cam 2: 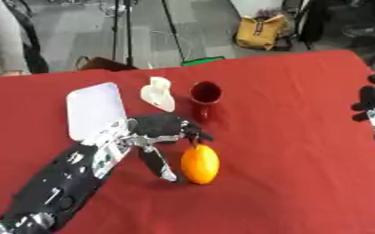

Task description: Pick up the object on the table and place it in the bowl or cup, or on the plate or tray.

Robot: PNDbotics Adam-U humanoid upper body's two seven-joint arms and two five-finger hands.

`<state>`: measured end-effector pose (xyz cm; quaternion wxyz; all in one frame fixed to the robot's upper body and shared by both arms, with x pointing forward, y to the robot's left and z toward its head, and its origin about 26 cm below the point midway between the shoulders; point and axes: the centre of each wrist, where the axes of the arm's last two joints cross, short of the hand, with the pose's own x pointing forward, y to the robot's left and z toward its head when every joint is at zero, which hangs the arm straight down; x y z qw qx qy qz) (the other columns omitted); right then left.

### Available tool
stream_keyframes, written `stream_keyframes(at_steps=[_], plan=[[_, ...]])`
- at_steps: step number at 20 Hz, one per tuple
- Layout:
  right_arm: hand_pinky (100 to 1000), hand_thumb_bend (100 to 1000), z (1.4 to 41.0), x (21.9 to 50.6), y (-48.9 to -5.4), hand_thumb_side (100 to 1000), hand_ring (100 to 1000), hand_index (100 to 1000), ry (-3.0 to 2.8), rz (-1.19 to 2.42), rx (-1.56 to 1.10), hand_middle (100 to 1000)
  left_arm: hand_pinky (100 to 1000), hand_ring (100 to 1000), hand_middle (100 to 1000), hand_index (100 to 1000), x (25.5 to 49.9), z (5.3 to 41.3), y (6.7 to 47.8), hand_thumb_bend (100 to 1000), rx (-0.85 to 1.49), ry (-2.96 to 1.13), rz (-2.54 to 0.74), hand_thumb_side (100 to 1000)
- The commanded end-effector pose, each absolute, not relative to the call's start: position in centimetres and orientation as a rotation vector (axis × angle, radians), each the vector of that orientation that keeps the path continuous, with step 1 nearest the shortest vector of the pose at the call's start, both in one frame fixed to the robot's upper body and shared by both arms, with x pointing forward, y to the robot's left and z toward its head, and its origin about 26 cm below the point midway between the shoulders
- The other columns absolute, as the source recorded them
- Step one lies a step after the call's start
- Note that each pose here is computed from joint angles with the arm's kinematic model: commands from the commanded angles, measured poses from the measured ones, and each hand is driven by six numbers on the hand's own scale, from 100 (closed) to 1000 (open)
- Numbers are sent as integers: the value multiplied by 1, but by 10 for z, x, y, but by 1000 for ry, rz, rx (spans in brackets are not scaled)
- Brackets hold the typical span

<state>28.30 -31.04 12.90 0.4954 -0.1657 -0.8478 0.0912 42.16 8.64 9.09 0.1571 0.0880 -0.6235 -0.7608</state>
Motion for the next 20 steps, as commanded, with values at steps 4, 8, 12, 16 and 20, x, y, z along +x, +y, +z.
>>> stream_keyframes(at_steps=[4,8,12,16,20], plan=[[516,525,134,284,-310,696,576,871,-2071,234,-399,805,633,576,569,765,425,100,81,543,301,-1809,-2197,190],[516,524,134,284,-310,696,576,871,-2072,234,-399,805,602,510,495,658,426,98,83,454,326,-1825,-2151,170],[516,522,134,284,-310,697,576,871,-2072,232,-400,805,587,479,467,638,427,93,90,383,313,-1831,-2074,180],[517,522,134,284,-311,697,576,870,-2072,231,-403,805,585,474,463,641,428,110,101,365,318,-1884,-1987,166],[517,524,134,283,-312,698,576,870,-2069,228,-408,805,588,485,472,642,427,169,134,422,412,-1994,-1838,100]])
